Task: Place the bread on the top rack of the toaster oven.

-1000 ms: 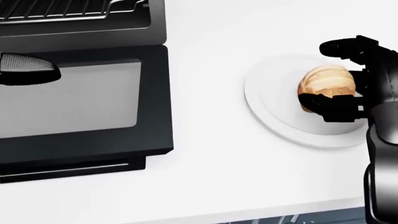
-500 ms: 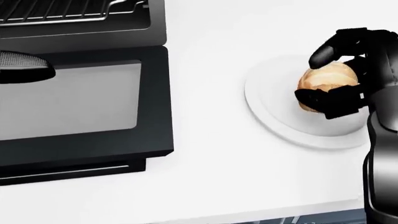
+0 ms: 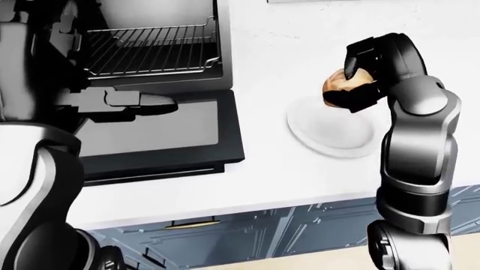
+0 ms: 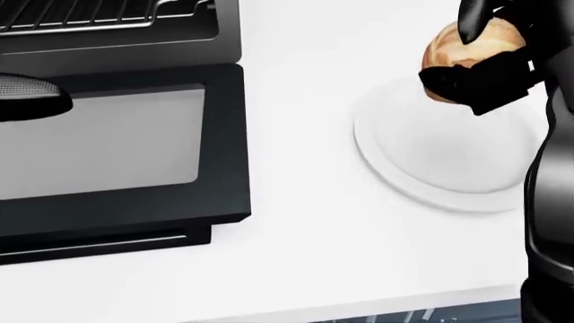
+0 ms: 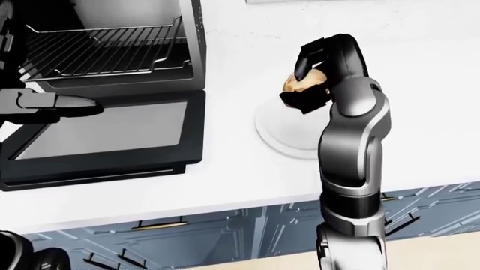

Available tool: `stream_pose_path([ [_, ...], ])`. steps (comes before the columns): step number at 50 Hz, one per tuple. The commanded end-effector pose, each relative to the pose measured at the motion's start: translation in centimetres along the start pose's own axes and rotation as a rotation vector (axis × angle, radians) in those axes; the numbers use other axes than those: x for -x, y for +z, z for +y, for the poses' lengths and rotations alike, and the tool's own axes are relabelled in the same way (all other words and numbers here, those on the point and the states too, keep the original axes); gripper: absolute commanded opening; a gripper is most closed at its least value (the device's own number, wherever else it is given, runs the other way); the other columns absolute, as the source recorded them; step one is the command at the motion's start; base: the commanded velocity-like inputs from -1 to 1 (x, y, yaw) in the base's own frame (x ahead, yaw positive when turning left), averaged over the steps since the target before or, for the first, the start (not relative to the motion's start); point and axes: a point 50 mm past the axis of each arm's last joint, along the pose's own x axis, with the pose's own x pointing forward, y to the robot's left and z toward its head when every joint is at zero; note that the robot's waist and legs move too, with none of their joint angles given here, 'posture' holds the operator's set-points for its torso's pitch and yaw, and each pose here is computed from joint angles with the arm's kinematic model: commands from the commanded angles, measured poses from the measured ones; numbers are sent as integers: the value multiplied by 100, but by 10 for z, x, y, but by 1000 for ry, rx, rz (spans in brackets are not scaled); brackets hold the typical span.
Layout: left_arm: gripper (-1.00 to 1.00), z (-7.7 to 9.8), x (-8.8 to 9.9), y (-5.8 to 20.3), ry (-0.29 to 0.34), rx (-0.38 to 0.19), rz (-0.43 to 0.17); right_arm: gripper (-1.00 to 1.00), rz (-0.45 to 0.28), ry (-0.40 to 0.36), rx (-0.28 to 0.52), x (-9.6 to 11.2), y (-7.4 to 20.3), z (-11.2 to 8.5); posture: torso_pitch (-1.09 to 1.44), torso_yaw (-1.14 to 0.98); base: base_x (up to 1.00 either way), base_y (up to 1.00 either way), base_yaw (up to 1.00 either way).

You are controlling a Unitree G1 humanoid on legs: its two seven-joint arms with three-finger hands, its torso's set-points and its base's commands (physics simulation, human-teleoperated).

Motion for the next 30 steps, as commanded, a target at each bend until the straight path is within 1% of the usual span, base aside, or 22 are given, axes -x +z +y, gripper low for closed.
stream_pose_path([
  [1, 100, 2, 1, 11, 15, 0, -65, -100, -84, -42, 20, 5, 23, -13, 0, 7, 0, 0, 0],
  [19, 100, 4, 0, 14, 19, 4, -70, -100, -190, -31, 78, 4, 80, -28, 0, 16, 0, 0, 0],
  [21, 100, 5, 1, 15, 21, 5, -72, -100, -216, -17, 91, 3, 90, -28, 0, 16, 0, 0, 0],
  [25, 100, 7, 2, 16, 25, 7, -74, -100, -254, -17, 94, -1, 109, -31, 0, 18, 0, 0, 0],
  [30, 100, 9, 3, 16, 31, 7, -75, -100, -298, -7, 98, -4, 127, -31, 0, 21, 0, 0, 0],
])
